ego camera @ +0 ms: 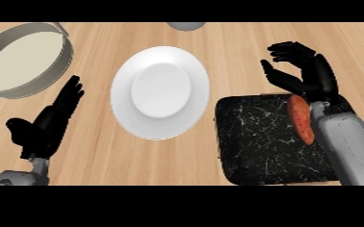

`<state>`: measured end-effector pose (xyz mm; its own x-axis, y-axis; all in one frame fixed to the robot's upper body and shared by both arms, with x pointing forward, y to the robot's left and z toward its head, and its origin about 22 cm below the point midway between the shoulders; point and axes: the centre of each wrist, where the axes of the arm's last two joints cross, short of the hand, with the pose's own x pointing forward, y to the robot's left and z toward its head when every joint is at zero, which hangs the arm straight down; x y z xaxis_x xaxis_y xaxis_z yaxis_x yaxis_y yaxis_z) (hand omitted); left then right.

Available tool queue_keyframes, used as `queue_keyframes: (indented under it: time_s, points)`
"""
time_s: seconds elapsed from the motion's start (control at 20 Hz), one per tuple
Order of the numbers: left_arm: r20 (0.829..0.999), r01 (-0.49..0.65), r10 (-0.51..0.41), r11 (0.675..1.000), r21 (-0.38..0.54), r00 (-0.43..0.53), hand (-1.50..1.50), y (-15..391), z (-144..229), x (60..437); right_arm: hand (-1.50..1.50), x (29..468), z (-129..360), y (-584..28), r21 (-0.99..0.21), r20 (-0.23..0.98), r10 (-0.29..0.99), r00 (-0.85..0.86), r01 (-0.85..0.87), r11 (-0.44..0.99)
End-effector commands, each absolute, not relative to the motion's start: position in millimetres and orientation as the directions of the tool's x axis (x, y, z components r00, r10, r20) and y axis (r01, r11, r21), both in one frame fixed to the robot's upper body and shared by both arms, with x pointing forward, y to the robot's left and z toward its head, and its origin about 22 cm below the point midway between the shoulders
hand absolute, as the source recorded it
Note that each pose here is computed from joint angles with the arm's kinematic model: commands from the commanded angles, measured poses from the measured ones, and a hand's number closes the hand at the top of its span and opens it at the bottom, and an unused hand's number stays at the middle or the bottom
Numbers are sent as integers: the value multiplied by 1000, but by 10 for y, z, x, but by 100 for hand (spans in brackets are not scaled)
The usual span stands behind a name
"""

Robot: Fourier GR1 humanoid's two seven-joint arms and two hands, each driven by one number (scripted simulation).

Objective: Pick the sweet potato from the tray and place it in the plate

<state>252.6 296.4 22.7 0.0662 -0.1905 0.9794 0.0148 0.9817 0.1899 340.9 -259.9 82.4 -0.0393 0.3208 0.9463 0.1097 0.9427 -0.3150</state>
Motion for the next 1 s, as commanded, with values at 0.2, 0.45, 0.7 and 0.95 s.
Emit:
queue_keyframes:
  time_s: [0.2,0.45,0.7,0.95]
  points:
    - [982,-16,-183,983,184,50,0,3096,-102,2428,-150,2860,334,-2280,-270,931,339,-133,371,888]
    - [978,-18,-201,979,202,63,0,3096,-213,2463,-150,2419,342,-2460,-378,886,456,-79,445,812]
    - [979,-13,-191,981,192,68,0,2991,-146,2441,-150,2306,681,-2726,-543,812,580,68,455,706]
    - [977,-18,-204,979,205,56,0,2936,-200,2416,-150,2258,870,-2927,-736,677,673,299,260,625]
